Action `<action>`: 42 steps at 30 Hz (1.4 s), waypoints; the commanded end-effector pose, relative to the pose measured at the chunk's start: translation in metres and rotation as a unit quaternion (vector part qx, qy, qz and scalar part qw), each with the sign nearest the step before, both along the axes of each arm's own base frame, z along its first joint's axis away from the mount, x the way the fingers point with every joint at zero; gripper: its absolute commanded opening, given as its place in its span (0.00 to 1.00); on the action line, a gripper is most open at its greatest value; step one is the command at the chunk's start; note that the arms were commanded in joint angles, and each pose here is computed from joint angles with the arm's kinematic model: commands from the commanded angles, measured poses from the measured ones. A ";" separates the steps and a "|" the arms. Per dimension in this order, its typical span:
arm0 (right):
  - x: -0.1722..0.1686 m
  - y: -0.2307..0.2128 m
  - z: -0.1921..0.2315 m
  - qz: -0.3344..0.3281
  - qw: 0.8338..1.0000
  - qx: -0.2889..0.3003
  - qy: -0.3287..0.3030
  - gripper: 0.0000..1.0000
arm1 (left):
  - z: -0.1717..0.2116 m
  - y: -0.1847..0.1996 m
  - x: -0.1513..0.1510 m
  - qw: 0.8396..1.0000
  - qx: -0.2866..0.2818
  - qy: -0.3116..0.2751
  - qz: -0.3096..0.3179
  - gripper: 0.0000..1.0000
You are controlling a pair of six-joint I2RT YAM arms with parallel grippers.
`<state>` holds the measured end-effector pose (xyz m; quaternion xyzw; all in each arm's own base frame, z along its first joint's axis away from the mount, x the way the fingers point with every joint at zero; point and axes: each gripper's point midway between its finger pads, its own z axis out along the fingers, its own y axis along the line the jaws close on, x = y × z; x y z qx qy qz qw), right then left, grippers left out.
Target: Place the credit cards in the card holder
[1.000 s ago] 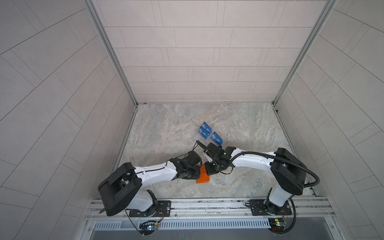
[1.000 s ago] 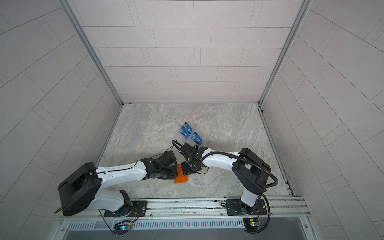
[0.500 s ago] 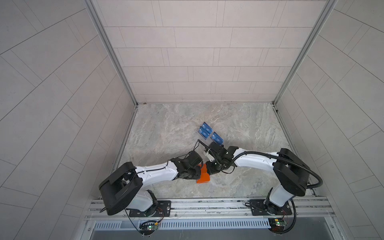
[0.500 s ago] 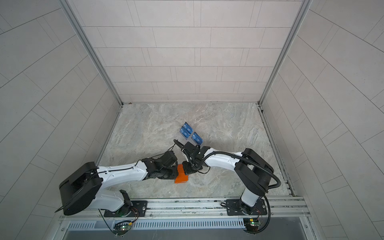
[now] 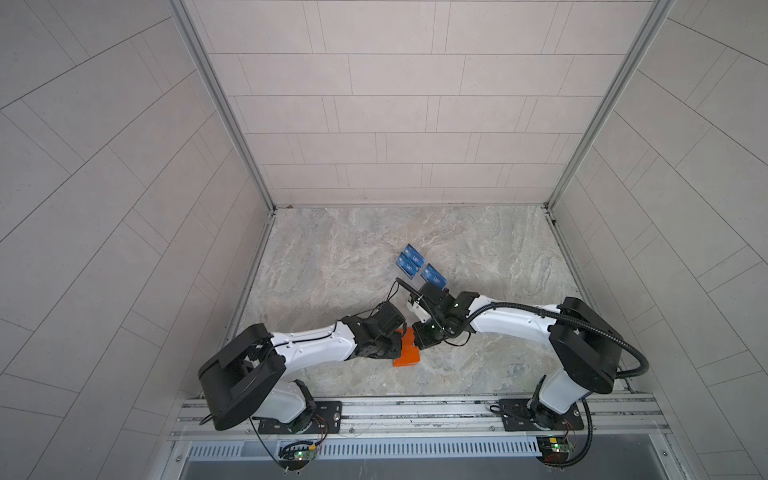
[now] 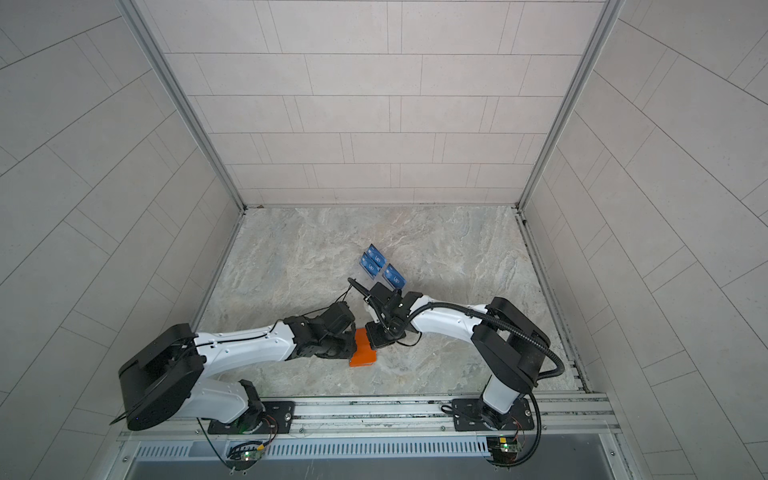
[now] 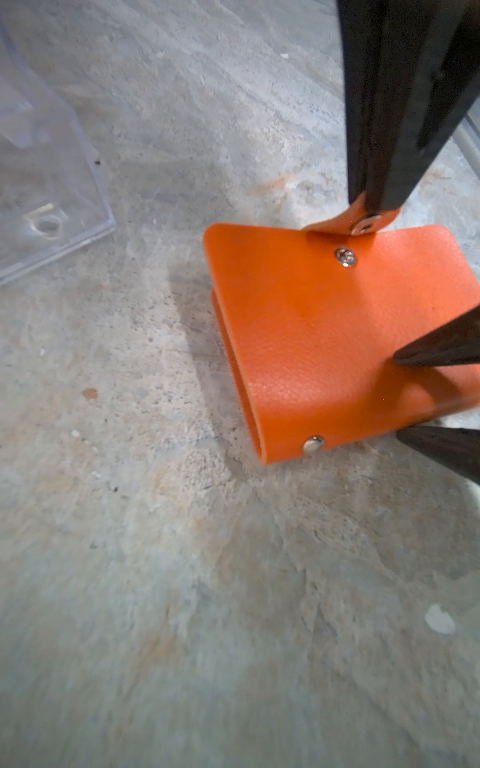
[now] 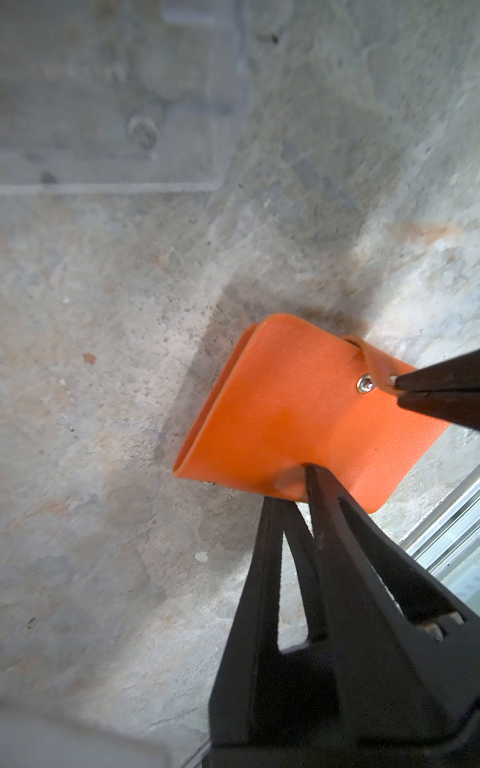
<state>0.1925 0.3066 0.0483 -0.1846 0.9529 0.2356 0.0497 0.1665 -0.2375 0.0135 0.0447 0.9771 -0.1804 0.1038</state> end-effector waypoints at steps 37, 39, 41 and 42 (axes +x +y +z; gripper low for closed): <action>-0.001 0.025 -0.024 0.019 0.999 0.017 0.025 0.00 | -0.036 0.025 -0.026 0.998 0.047 0.047 0.004 0.30; -0.001 0.026 -0.025 0.018 0.999 0.017 0.027 0.00 | -0.036 0.023 -0.027 0.998 0.033 0.046 0.007 0.30; -0.001 0.025 -0.028 0.016 0.999 0.013 0.027 0.00 | -0.035 0.021 -0.027 0.999 0.023 0.045 0.010 0.30; -0.001 0.023 -0.030 0.015 0.999 0.010 0.028 0.00 | -0.035 0.020 -0.027 0.999 0.020 0.043 0.009 0.30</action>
